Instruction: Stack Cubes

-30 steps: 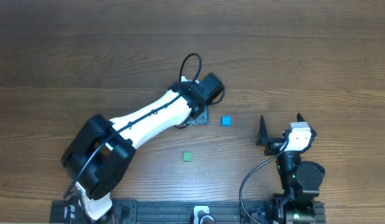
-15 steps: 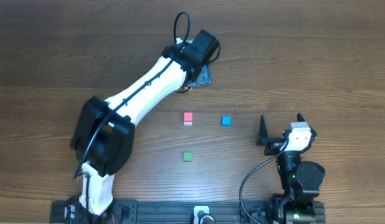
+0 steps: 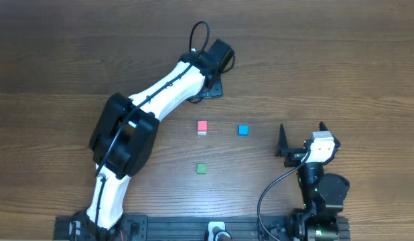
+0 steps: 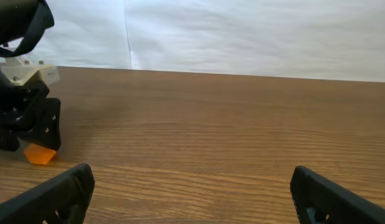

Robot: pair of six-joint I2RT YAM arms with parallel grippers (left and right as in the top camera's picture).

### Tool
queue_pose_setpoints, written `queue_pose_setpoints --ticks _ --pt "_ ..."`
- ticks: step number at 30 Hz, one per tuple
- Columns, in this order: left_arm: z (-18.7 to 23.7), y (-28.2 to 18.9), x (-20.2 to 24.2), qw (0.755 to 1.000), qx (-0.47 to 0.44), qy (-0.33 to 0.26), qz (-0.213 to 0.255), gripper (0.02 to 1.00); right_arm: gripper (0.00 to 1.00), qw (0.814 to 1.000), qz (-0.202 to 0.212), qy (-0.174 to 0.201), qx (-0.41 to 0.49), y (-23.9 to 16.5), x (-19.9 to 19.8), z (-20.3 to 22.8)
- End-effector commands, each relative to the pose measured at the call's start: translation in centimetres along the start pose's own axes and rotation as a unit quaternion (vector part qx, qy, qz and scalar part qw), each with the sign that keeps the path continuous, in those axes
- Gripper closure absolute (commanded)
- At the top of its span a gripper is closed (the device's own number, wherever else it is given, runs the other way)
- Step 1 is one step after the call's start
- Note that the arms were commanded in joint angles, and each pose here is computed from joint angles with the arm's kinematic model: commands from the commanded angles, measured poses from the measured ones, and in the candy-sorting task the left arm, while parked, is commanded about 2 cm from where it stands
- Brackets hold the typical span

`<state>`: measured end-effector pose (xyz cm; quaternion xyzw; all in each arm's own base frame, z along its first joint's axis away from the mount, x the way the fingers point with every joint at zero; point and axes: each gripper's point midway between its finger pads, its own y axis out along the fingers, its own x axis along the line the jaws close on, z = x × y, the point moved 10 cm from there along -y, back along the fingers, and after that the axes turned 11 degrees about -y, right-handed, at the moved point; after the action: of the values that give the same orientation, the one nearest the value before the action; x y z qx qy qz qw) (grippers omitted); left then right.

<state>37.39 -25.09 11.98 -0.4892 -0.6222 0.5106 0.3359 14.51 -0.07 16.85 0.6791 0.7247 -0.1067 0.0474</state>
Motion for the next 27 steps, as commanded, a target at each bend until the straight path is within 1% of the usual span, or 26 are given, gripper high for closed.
queue_pose_setpoints --ticks 1,6,7,13,15,21,27 --pt "-0.1 1.2 -0.1 1.0 0.01 0.005 0.0 0.393 0.007 1.0 0.004 -0.003 0.002 0.0 0.0 0.3" --pt "-0.1 1.7 -0.3 1.0 0.014 0.004 0.005 0.406 0.009 1.0 0.004 -0.003 0.002 0.0 0.0 0.3" --pt "0.0 1.8 -0.3 1.0 0.015 0.004 0.006 0.421 0.007 1.0 0.004 -0.003 0.002 0.0 0.0 0.3" --pt "0.0 2.3 -0.1 1.0 0.019 0.008 0.001 0.441 0.009 1.0 0.004 -0.003 0.002 0.0 0.0 0.3" --pt "0.0 2.4 -0.1 1.0 0.018 0.007 0.001 0.461 0.009 1.0 0.004 -0.003 0.002 0.0 0.0 0.3" --pt "0.0 2.4 -0.1 1.0 0.017 0.007 0.0 0.564 0.009 1.0 0.004 -0.003 0.002 0.0 0.0 0.3" --pt "-0.1 2.4 -0.2 1.0 0.015 0.007 0.002 0.72 0.009 1.0 0.004 -0.003 0.002 0.0 0.0 0.3"
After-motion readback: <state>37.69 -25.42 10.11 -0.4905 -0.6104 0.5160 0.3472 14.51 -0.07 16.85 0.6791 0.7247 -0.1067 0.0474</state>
